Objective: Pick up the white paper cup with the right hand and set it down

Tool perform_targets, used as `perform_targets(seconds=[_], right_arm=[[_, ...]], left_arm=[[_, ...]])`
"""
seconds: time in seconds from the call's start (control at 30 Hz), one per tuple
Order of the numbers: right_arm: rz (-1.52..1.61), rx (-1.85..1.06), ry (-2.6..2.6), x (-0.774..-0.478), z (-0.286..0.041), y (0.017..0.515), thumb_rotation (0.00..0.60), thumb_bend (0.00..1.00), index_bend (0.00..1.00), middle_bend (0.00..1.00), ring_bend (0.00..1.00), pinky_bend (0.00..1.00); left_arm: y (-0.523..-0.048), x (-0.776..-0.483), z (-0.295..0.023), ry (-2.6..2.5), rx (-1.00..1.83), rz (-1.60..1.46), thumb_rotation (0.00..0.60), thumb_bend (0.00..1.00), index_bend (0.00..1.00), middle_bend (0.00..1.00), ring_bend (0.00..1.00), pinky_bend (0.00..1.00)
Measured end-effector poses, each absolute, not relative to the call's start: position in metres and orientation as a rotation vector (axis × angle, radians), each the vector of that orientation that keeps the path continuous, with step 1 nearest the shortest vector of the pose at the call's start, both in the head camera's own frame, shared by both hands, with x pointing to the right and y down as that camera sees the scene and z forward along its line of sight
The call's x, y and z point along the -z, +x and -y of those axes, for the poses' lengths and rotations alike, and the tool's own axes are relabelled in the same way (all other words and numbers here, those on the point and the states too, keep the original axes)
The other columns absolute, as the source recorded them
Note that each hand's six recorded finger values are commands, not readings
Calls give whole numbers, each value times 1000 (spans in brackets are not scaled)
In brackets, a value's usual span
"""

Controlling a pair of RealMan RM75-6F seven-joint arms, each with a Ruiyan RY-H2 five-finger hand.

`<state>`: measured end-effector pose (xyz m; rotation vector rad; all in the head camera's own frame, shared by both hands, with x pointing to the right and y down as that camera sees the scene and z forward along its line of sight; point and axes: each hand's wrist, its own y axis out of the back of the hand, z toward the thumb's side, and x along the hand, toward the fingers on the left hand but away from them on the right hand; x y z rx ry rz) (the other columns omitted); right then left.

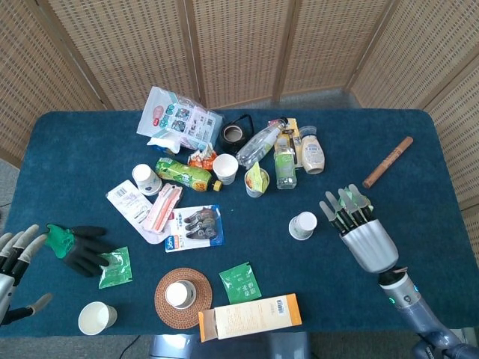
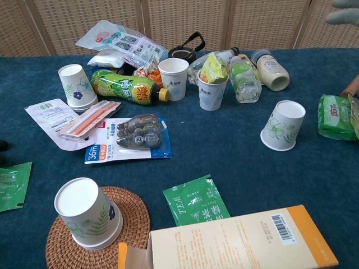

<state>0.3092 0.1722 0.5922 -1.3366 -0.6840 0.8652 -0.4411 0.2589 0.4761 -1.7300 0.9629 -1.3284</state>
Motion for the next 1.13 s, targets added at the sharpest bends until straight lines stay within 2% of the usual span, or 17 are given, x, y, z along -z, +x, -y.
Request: perform_targets(seconds=[0.43, 1.13], right_arm=[[974, -1020, -1756, -579, -175, 333, 600, 272, 98, 0, 0, 0], [1148, -1271, -1734, -568, -205, 382, 600, 265, 81, 0, 0, 0]], left_arm=[[-441, -475, -259, -1736, 1325, -966, 600, 217, 0, 0, 0, 0], [-442, -477, -260, -1729, 1336, -959, 600, 217, 0, 0, 0, 0]])
